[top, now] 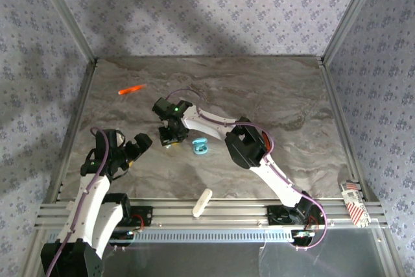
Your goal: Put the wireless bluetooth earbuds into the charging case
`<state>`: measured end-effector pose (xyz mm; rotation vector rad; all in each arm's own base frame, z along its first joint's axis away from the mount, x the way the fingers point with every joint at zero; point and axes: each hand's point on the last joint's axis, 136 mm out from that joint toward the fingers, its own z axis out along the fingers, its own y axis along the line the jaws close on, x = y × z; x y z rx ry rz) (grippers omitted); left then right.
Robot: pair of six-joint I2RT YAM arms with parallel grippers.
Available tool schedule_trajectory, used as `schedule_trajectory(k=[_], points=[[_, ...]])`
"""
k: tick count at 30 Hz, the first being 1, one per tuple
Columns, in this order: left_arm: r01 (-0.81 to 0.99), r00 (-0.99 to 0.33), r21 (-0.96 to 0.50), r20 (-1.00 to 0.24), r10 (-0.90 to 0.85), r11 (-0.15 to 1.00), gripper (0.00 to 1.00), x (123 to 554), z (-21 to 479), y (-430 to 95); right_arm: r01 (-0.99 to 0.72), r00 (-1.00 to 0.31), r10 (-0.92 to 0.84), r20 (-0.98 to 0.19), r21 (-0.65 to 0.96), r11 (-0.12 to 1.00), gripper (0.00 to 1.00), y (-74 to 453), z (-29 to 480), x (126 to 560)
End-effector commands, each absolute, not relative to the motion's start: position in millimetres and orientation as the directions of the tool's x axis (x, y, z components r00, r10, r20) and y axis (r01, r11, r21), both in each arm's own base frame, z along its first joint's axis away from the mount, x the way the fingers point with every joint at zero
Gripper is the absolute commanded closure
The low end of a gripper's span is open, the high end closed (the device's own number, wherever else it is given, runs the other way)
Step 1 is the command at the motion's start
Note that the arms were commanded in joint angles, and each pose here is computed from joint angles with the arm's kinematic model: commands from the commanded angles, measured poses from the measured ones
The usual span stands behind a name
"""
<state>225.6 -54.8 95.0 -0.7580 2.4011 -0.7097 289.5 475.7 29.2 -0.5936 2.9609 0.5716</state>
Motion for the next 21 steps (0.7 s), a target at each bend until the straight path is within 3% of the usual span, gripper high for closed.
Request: schedule_trajectory(k=[1,21], points=[[-0.367,-0.719,-0.597,-0.304,-0.625,0.713,0.0,221,91,-53,-0.354,-0.935,-0.343,-0.093,0.33,0.875,0.7,472,4,291],[-0.363,-0.725,-0.596,-0.302,-0.619,0.716,0.0,222,91,-54,-0.374,-0.927,-0.334,-0.169,0.38,0.846,0.85,475,43,300]])
